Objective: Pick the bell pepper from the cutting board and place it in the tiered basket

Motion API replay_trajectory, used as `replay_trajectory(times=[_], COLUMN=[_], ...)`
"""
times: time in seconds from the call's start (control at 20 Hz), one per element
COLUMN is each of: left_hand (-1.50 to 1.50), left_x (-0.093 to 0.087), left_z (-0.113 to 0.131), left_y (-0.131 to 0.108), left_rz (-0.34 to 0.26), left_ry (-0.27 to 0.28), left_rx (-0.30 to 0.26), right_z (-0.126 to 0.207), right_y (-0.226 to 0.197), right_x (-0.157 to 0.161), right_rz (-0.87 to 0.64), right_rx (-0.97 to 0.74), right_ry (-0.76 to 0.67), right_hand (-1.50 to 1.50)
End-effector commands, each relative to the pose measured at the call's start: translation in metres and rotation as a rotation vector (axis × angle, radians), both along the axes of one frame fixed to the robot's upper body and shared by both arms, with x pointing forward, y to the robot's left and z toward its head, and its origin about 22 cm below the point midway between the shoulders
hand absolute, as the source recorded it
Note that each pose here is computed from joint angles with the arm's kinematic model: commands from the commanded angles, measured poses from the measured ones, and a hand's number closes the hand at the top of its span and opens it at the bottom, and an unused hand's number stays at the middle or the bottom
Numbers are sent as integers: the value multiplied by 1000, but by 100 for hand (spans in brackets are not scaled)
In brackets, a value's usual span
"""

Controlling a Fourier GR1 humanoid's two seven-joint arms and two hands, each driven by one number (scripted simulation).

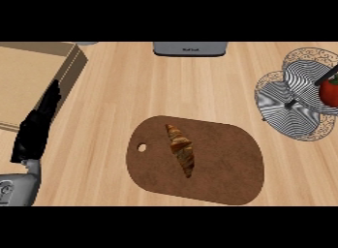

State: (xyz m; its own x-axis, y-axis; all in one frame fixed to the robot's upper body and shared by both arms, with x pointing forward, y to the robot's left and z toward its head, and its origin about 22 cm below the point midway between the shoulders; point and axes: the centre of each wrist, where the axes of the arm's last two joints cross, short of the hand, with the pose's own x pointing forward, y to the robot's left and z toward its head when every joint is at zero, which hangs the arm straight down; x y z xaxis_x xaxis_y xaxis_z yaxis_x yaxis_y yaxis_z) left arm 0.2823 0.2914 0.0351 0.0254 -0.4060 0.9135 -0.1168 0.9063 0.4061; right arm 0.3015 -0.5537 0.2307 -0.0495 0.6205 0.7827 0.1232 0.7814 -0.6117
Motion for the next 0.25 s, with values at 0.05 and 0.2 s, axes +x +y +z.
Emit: replay_trajectory(times=[0.05, 0.2], left_hand=[0, 0], left_x=[-6, 4], left_z=[-7, 13], left_y=[-2, -12], left_rz=[1, -36], left_ry=[-5, -20], left_rx=[1, -4], right_z=[-10, -26], right_y=[-48, -55], right_x=[-52, -62], right_rz=[-2, 0], right_rx=[65, 116], right_ry=[-36, -34], right_hand=[-150, -150])
